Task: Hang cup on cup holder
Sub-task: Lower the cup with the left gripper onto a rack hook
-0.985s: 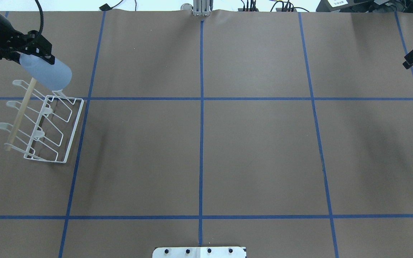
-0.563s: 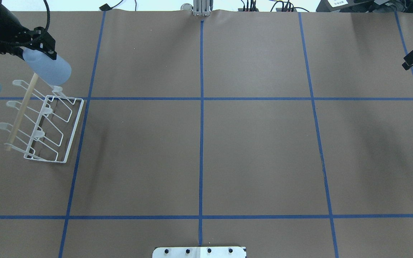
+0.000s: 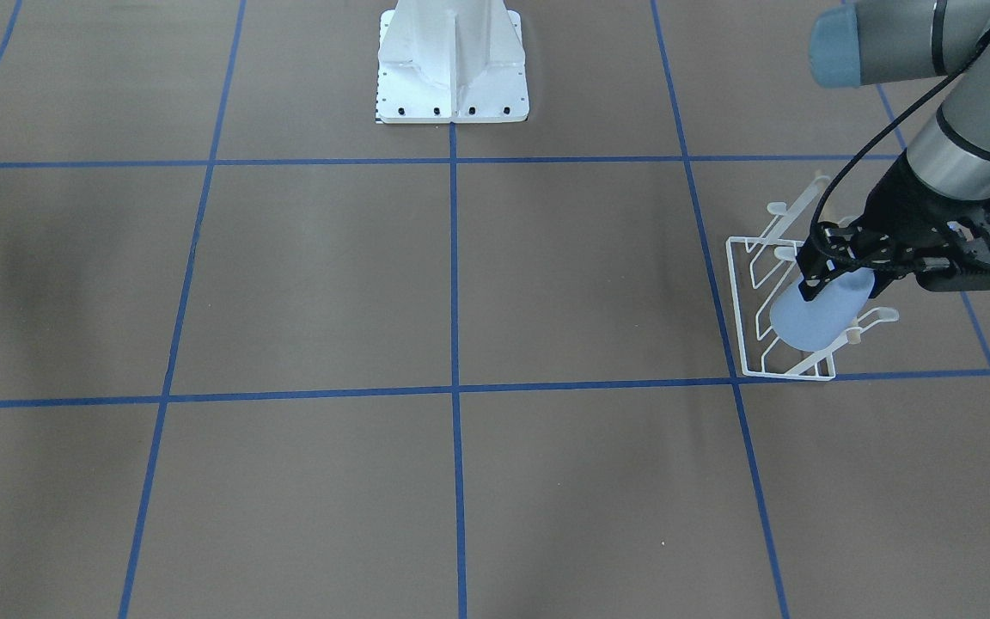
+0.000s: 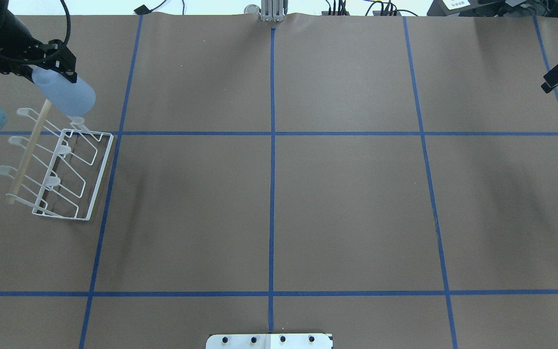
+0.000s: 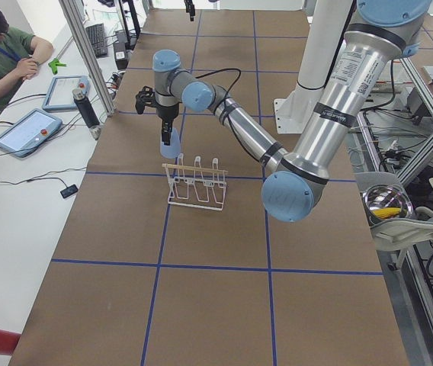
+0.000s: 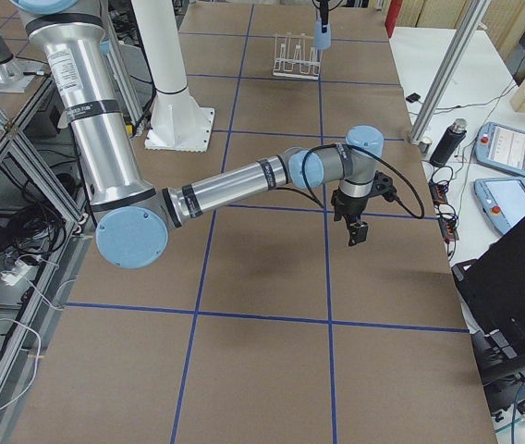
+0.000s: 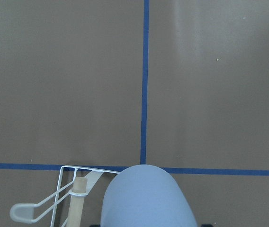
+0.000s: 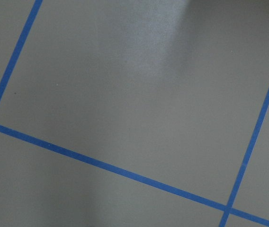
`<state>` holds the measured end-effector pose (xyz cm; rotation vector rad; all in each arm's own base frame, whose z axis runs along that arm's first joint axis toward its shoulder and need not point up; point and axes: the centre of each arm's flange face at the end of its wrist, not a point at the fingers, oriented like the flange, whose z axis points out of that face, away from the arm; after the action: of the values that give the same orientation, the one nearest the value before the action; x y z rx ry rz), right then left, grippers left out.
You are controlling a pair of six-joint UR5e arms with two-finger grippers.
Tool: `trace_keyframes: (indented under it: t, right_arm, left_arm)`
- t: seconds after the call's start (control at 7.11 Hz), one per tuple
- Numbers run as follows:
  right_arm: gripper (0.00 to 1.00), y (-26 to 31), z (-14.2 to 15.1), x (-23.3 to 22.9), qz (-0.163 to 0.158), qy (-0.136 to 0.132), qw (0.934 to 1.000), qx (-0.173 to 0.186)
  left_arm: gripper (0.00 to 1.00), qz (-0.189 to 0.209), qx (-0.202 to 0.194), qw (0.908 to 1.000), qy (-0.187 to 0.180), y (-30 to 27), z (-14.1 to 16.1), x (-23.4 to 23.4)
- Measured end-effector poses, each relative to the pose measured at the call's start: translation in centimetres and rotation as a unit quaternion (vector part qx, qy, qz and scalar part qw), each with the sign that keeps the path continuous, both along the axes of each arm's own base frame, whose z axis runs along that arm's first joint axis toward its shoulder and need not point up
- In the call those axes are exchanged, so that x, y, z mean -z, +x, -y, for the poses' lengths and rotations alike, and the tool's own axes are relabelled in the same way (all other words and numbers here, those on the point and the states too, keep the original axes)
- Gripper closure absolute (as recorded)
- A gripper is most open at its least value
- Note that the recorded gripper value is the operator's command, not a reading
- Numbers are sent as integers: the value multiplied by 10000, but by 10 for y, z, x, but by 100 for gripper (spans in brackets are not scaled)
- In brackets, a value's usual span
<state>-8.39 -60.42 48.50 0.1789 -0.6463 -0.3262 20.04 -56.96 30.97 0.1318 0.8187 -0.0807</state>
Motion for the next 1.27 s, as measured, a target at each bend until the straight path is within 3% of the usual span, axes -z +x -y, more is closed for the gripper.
trace_keyframes:
  t: [1.27]
  right_arm:
    - [0, 1, 2, 5, 49, 21, 10000, -6]
  left_arm:
    - [100, 75, -246, 9995, -169, 30, -12, -18]
